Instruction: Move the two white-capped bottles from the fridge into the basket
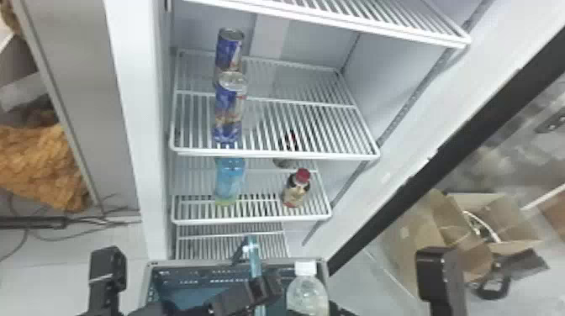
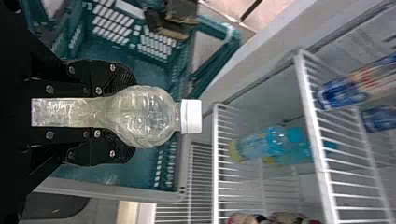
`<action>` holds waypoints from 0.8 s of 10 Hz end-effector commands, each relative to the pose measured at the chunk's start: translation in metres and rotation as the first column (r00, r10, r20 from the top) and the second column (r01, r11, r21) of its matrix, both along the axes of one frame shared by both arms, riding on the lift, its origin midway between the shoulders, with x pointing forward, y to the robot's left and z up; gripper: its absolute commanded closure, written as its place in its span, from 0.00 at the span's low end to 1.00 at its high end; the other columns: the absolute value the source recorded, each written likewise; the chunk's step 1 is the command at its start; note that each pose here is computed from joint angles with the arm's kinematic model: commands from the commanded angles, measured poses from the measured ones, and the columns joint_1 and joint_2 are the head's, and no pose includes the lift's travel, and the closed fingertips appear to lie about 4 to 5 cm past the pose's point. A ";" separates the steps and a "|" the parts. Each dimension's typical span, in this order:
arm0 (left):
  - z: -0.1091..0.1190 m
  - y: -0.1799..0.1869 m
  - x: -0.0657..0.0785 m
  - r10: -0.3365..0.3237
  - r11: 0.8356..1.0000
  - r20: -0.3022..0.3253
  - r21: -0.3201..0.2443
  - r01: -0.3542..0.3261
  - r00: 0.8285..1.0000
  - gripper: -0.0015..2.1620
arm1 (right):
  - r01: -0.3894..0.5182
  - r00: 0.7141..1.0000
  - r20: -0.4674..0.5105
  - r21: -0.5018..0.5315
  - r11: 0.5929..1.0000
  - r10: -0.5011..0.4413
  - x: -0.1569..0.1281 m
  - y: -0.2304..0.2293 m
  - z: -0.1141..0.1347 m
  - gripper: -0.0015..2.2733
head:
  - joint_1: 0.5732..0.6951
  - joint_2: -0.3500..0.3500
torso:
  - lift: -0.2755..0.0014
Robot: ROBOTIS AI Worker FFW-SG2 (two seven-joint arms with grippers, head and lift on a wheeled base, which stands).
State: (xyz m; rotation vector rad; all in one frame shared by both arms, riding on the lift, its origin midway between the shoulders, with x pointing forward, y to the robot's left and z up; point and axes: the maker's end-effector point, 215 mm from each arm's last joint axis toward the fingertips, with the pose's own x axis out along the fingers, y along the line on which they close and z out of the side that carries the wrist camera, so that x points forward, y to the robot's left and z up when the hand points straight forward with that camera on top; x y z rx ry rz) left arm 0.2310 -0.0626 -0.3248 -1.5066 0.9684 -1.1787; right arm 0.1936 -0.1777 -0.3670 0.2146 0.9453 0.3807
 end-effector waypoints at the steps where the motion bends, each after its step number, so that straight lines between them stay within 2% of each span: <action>1: 0.000 0.000 0.000 0.001 1.000 0.000 0.000 -0.001 1.000 0.55 | -0.013 1.000 0.000 -0.005 1.000 0.013 0.002 0.002 0.001 0.44 | 1.00 0.00 | 0.99; 4: 0.001 0.000 0.001 0.001 1.000 -0.001 -0.002 -0.001 1.000 0.55 | -0.031 0.999 0.024 0.021 0.999 0.030 0.012 0.012 0.002 0.43 | 1.00 0.00 | 0.99; 5: 0.000 0.001 0.000 0.003 1.000 -0.003 -0.001 -0.003 1.000 0.55 | -0.030 0.999 0.022 0.032 0.999 0.029 0.013 0.013 0.000 0.40 | 1.00 0.00 | 0.99; 7: 0.000 0.001 0.000 0.006 1.000 -0.005 -0.002 -0.006 1.000 0.55 | -0.031 0.999 0.034 0.042 0.999 0.029 0.017 0.015 0.001 0.26 | 1.00 0.00 | 0.99; 8: 0.000 0.001 0.001 0.006 1.000 -0.005 -0.004 -0.006 1.000 0.55 | -0.031 0.999 0.039 0.046 0.998 0.029 0.018 0.015 0.002 0.24 | 1.00 0.00 | 0.99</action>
